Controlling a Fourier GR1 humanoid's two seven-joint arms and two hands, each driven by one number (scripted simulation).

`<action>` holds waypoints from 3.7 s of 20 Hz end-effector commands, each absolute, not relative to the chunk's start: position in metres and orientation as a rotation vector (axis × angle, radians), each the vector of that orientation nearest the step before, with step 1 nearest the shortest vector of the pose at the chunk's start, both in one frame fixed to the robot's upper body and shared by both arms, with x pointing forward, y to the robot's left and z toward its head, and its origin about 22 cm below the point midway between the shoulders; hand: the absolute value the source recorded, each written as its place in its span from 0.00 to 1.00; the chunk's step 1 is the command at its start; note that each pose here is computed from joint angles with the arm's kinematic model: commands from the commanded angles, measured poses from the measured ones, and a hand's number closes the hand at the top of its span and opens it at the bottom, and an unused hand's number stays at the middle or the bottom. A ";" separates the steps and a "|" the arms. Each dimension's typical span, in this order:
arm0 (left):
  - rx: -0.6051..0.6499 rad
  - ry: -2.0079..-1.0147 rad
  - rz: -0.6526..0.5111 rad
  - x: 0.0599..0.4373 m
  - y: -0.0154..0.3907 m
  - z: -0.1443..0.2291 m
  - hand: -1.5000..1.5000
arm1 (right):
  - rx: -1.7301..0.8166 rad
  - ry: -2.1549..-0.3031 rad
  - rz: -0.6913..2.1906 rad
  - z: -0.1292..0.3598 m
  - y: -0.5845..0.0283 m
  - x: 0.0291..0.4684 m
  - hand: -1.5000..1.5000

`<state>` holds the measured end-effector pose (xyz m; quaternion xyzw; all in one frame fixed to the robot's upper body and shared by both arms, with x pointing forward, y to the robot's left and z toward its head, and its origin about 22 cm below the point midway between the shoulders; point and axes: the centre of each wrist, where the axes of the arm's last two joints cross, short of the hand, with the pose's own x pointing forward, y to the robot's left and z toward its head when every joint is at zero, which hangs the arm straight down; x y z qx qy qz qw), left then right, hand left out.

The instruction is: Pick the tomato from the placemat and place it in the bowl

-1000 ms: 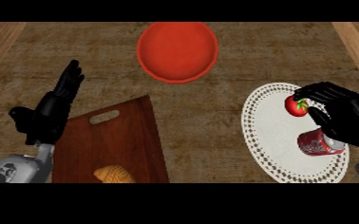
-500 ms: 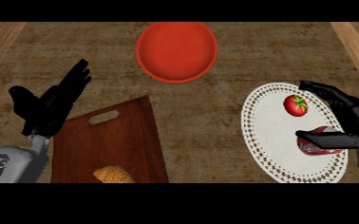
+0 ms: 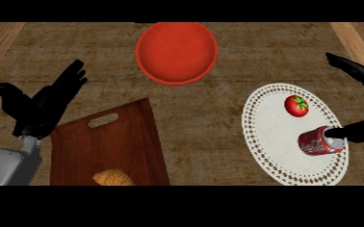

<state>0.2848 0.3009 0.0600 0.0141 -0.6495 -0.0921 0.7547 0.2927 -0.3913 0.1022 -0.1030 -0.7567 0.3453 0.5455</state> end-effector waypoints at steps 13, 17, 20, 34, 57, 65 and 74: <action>0.016 -1.427 -0.204 0.299 0.299 0.070 0.50 | -0.403 -1.335 1.296 0.193 -0.311 0.311 0.00; 0.036 -1.423 -0.220 0.289 0.296 0.054 0.50 | -0.448 -1.203 1.383 0.197 -0.305 0.308 0.00; 0.027 -1.417 -0.216 0.295 0.294 0.051 0.50 | -0.462 -1.171 1.389 0.192 -0.303 0.310 0.00; 0.035 -1.413 -0.210 0.304 0.298 0.081 0.50 | -0.521 -1.055 1.417 0.179 -0.311 0.316 0.00; 0.041 -1.433 -0.208 0.290 0.304 0.067 0.50 | -0.502 -0.935 1.431 0.090 -0.304 0.349 0.00; 0.044 -1.414 -0.214 0.293 0.289 0.055 0.50 | -0.528 -0.920 1.419 0.076 -0.321 0.354 0.00; 0.027 -1.426 -0.201 0.292 0.274 0.066 0.50 | -0.512 -0.901 1.417 0.039 -0.292 0.376 0.00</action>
